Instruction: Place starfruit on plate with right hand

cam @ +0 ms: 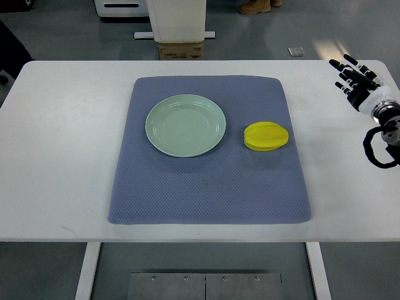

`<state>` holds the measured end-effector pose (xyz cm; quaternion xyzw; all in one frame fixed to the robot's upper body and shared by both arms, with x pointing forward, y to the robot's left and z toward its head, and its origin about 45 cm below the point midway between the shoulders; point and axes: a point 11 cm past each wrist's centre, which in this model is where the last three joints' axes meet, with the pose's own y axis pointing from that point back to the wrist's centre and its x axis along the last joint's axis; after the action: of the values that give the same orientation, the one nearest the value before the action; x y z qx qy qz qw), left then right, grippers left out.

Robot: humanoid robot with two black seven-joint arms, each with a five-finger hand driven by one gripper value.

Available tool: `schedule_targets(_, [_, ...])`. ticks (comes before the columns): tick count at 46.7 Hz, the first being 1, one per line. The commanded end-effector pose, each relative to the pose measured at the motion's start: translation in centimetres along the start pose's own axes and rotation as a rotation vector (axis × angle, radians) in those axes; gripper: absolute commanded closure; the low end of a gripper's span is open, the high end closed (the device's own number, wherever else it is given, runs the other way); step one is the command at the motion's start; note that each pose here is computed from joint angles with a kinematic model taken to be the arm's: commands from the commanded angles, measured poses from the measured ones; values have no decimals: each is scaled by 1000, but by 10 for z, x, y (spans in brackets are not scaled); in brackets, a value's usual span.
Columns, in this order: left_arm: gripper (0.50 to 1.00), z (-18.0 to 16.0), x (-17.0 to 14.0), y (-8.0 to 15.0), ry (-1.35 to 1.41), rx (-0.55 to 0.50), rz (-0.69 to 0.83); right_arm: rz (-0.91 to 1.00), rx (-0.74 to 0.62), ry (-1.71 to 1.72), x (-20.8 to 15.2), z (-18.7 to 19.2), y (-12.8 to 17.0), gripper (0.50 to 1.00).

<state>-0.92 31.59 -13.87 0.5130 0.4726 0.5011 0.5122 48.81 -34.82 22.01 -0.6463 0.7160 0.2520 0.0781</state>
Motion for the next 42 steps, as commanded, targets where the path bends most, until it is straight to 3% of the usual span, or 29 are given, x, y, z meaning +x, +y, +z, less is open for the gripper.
schedule_targets(1, [500,0,0,0,-1,0,-1,8,29,-3,3,-3,0,500])
schedule_targets(13, [500,0,0,0,-1,0,1,66,253,17,17,-32,-1,500])
schedule_targets(26, [500,0,0,0,-1,0,1,41,249,12,8,-38,-3,500])
schedule_targets(42, [500,0,0,0,-1,0,1,-207,250,-61,-12,-34,2,500])
